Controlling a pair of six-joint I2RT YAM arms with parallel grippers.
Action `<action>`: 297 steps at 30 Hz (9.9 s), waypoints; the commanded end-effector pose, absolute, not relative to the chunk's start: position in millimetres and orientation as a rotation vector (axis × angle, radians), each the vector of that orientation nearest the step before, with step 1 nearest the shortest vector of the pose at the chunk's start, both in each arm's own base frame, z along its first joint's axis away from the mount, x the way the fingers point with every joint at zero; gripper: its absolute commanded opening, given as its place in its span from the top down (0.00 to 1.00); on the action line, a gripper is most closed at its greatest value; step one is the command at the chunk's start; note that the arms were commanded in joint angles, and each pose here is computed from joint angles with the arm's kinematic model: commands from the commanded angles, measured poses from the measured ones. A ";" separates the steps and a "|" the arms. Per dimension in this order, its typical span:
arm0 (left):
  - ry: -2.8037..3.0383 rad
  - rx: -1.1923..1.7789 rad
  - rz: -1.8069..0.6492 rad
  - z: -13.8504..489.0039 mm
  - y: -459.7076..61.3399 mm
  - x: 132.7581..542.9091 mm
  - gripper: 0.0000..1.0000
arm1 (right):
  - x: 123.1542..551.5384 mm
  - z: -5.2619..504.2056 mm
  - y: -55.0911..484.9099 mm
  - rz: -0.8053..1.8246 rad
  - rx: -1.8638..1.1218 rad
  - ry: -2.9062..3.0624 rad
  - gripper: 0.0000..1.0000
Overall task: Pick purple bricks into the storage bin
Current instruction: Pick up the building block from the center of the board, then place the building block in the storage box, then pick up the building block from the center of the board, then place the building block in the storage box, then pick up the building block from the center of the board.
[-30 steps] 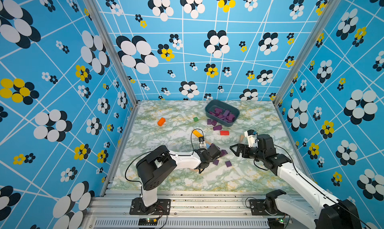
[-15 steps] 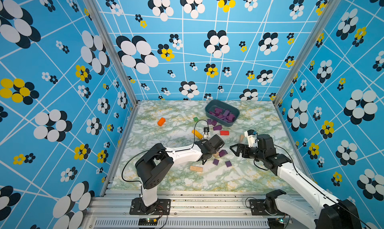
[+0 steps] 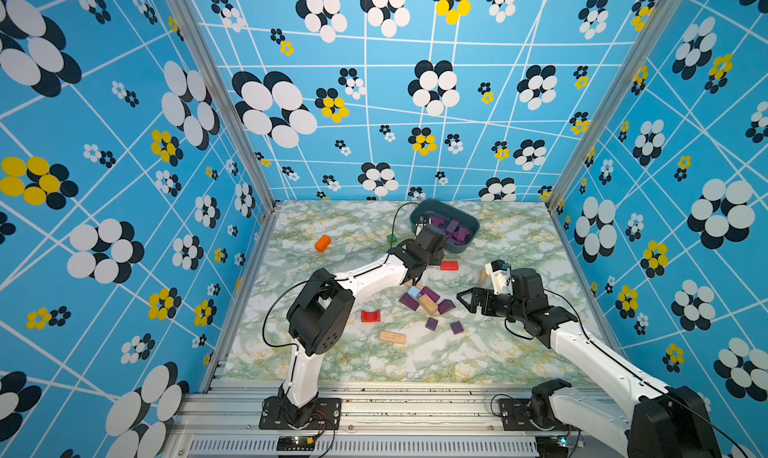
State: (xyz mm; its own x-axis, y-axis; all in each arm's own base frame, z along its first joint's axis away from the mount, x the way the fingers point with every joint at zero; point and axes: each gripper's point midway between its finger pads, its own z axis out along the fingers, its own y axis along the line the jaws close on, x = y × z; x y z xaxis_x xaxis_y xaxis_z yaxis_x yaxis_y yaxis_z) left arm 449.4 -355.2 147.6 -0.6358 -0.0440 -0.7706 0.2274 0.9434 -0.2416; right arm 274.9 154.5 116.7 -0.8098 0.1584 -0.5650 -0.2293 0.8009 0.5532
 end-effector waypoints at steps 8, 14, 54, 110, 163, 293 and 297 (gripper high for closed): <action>1.985 0.201 -0.684 177.5 -364.8 528.5 0.67 | 279.3 127.5 159.0 0.843 -0.110 2.275 0.01; 1.827 0.269 -0.819 188.8 -376.9 558.1 0.68 | 279.0 129.8 149.5 0.777 -0.100 2.244 0.01; 1.801 0.358 -0.638 268.1 -324.1 487.5 0.03 | 280.0 109.6 119.9 0.561 0.037 2.387 0.01; 1.712 0.831 -0.877 153.8 -268.6 202.8 0.00 | 228.9 26.3 177.3 0.246 -0.187 2.711 0.53; 1.672 0.780 -0.778 162.0 -254.4 210.2 0.00 | 544.1 148.5 175.8 0.425 0.041 2.410 0.71; 1.943 0.627 -0.461 107.5 -228.7 257.9 0.01 | 370.4 116.6 220.2 0.336 0.147 2.550 0.81; 1.933 0.613 -0.461 109.2 -226.1 258.2 0.01 | 417.5 139.2 211.3 0.372 0.203 2.470 0.81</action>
State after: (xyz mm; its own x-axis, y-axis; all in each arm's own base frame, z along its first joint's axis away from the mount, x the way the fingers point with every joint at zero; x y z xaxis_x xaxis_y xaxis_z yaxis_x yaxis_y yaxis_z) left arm 253.5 -227.5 99.3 -0.3715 0.2390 -0.8972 0.6175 0.7852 -0.0464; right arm 392.3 216.9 131.0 -0.8107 0.2311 -0.5380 0.0643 0.9484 0.3105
